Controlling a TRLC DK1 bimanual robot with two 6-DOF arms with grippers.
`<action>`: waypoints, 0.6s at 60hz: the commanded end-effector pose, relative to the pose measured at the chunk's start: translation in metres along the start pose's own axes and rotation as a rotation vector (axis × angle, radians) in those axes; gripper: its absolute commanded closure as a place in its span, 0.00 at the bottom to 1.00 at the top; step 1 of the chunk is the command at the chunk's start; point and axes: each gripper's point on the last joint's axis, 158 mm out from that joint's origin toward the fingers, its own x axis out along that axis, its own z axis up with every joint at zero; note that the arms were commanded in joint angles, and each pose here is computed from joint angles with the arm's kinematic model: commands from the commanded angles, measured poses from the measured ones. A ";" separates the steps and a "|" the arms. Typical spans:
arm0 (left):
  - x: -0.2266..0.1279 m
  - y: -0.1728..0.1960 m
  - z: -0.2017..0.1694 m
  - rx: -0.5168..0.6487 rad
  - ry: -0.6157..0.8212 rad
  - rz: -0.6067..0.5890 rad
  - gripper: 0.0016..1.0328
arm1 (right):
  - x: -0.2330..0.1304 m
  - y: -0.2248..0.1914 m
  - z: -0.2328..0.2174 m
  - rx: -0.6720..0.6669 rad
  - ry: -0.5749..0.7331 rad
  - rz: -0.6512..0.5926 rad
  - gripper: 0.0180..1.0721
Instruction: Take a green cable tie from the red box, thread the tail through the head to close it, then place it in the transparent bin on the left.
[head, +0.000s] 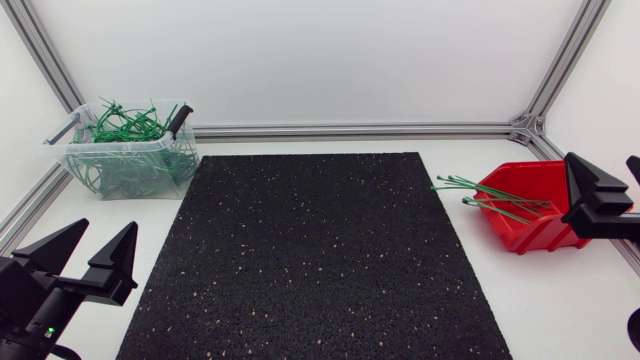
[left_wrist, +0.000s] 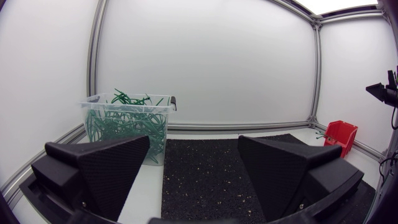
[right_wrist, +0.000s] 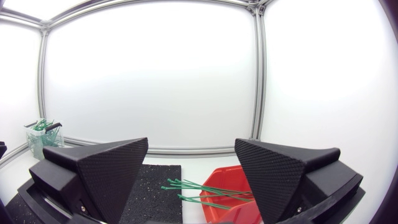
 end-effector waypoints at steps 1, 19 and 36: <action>0.002 0.003 -0.021 -0.023 0.041 0.007 0.04 | 0.007 -0.008 0.018 0.010 0.015 -0.034 0.03; 0.002 0.003 -0.022 -0.024 0.042 0.009 0.04 | 0.038 -0.023 0.055 -0.084 0.160 -0.071 0.04; 0.002 0.003 -0.022 -0.024 0.044 0.009 0.04 | 0.078 -0.023 0.031 -0.187 0.449 0.028 0.08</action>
